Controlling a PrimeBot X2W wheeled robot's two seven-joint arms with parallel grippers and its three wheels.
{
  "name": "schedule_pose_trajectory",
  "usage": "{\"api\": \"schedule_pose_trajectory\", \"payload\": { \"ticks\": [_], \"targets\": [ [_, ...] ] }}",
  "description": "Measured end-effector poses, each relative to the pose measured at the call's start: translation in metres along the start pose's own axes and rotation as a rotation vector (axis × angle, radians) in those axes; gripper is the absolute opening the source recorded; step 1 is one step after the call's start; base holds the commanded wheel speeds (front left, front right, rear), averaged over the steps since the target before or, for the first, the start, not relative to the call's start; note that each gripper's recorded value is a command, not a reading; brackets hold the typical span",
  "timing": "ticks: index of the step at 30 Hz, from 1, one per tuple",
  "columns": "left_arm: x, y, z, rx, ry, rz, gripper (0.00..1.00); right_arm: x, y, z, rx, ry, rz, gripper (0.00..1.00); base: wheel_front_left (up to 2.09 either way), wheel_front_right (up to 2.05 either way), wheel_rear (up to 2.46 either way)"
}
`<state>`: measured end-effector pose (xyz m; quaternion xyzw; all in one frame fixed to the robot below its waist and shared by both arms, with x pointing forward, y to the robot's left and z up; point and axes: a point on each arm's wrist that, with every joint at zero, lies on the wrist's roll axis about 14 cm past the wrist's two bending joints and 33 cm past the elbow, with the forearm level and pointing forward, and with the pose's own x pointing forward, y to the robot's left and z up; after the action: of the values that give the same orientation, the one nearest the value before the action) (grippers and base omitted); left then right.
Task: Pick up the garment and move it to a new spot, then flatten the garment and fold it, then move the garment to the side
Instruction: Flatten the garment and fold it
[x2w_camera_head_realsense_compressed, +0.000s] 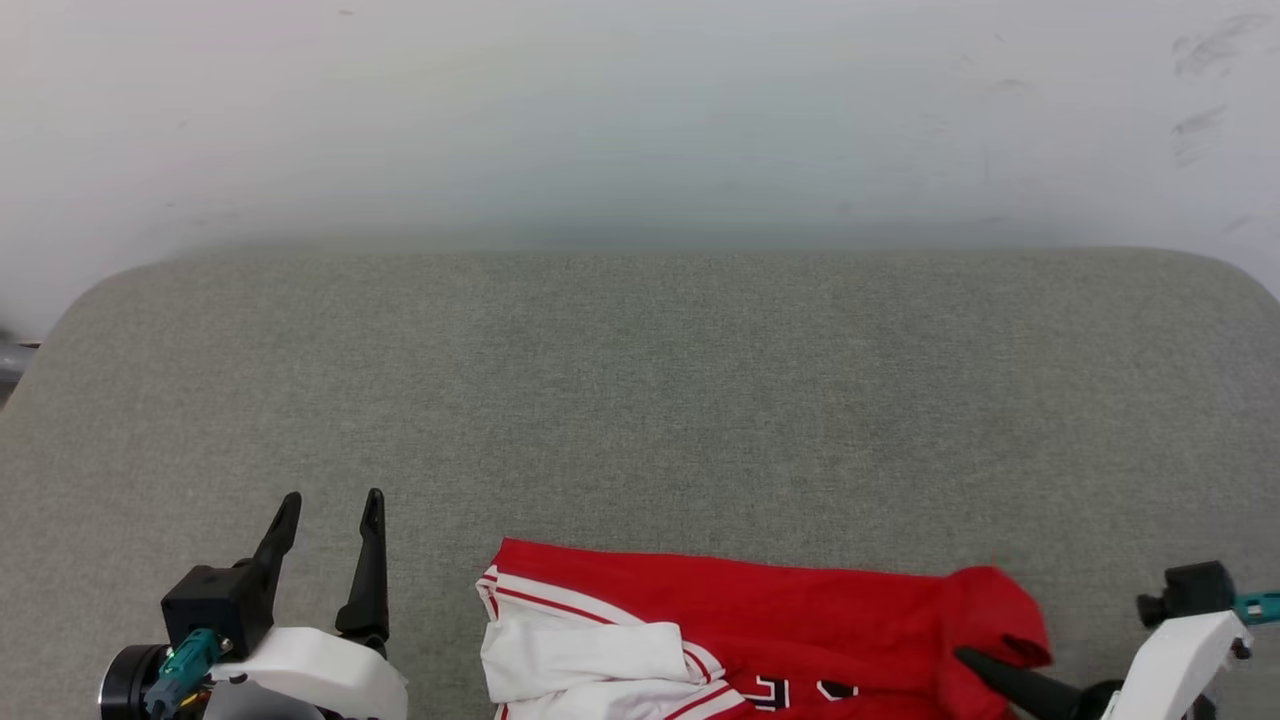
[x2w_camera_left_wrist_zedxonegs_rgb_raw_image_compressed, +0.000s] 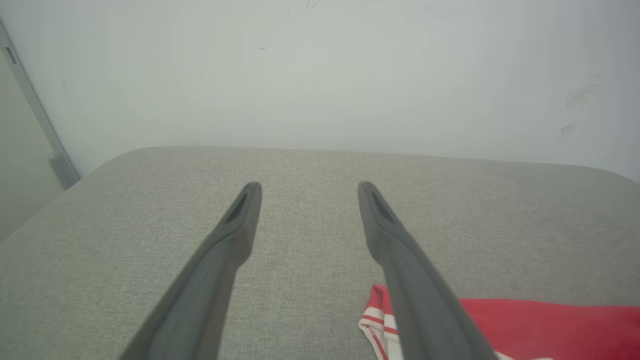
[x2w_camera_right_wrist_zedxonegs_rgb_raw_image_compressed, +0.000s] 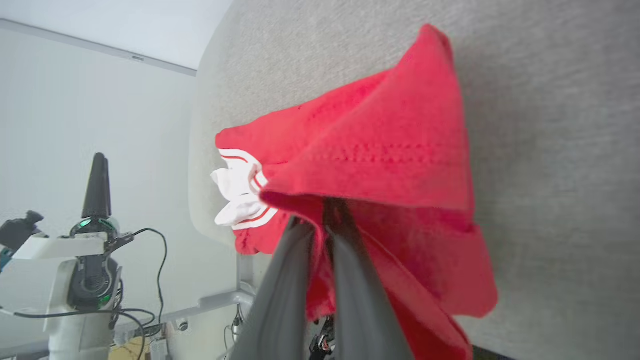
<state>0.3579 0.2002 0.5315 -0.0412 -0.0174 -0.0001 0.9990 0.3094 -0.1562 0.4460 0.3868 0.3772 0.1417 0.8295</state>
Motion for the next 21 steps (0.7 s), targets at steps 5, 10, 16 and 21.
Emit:
{"api": "schedule_pose_trajectory", "payload": {
  "ticks": [5, 10, 16, 21],
  "targets": [
    [-0.002, 0.002, -0.001, -0.004, 0.007, 0.007, 1.00, 0.011, 0.044, -0.013, 0.093, 0.072, 0.218, 0.00, 0.00, 0.00, 0.00],
    [-0.002, 0.007, 0.000, -0.011, 0.001, 0.024, 1.00, 0.030, 0.086, -0.030, 0.123, 0.167, 0.379, 0.00, 0.00, 0.00, 0.00],
    [-0.003, 0.017, 0.000, -0.016, 0.000, 0.057, 1.00, 0.060, 0.134, -0.062, 0.113, 0.297, 0.497, 0.00, 0.00, 0.00, 0.00],
    [0.000, 0.025, -0.002, -0.019, 0.003, 0.083, 1.00, 0.083, 0.161, -0.078, 0.101, 0.355, 0.548, 0.00, 0.00, 0.00, 0.00]
  ]
}}
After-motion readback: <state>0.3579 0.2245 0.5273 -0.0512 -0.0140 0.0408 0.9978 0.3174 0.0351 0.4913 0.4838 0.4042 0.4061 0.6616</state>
